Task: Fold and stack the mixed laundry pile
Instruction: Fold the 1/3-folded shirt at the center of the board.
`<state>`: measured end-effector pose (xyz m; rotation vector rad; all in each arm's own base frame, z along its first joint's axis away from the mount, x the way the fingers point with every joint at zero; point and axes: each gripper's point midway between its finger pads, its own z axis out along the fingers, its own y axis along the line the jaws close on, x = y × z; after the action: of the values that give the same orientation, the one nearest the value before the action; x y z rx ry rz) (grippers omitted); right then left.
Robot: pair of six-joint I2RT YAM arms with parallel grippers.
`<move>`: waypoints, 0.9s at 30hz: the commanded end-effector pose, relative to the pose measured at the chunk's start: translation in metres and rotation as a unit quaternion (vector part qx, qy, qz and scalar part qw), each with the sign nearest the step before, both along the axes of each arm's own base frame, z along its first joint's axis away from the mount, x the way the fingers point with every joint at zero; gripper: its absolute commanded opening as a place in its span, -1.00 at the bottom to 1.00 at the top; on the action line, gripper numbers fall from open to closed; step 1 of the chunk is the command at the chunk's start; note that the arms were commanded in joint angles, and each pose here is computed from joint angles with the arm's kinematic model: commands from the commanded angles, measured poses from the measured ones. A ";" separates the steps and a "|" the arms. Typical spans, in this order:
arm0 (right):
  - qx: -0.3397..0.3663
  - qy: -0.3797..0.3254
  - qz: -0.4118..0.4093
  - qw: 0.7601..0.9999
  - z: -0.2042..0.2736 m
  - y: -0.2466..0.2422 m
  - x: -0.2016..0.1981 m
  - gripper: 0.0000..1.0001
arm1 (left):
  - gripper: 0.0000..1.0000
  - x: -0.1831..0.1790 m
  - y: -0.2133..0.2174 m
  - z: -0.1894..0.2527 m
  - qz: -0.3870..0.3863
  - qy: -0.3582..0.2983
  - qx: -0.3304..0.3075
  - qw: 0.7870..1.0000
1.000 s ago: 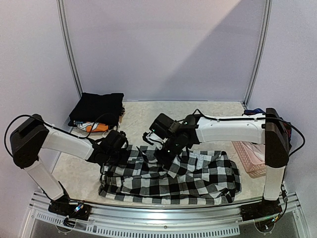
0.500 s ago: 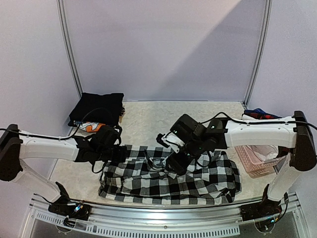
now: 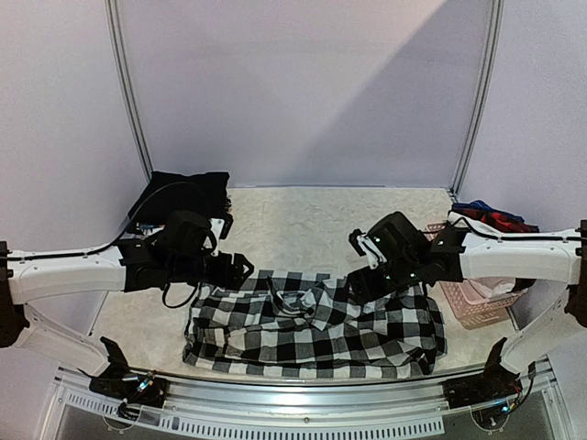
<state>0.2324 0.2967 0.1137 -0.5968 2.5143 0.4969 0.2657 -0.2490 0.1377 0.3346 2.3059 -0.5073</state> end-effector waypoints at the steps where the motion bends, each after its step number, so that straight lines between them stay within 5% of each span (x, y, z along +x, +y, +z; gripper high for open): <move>1: 0.035 -0.004 -0.041 0.999 0.004 -0.009 0.000 0.42 | 0.59 0.000 -0.030 0.006 -0.028 0.034 -0.024 0.999; 19: 0.027 0.004 -0.076 0.997 -0.030 -0.034 -0.012 0.41 | 0.37 -0.014 -0.085 -0.040 -0.047 0.178 -0.027 0.982; 24: 0.024 0.004 -0.084 0.996 -0.035 -0.043 -0.016 0.41 | -0.06 -0.021 -0.098 -0.053 -0.054 0.191 -0.012 0.980; 27: 0.013 -0.001 -0.100 0.995 -0.038 -0.053 -0.016 0.41 | -0.61 -0.025 -0.101 -0.051 -0.052 0.184 -0.006 0.982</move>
<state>0.2146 0.2554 0.0734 -0.3879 2.5515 0.4911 0.2470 -0.3367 0.0755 0.3615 2.6731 -0.6717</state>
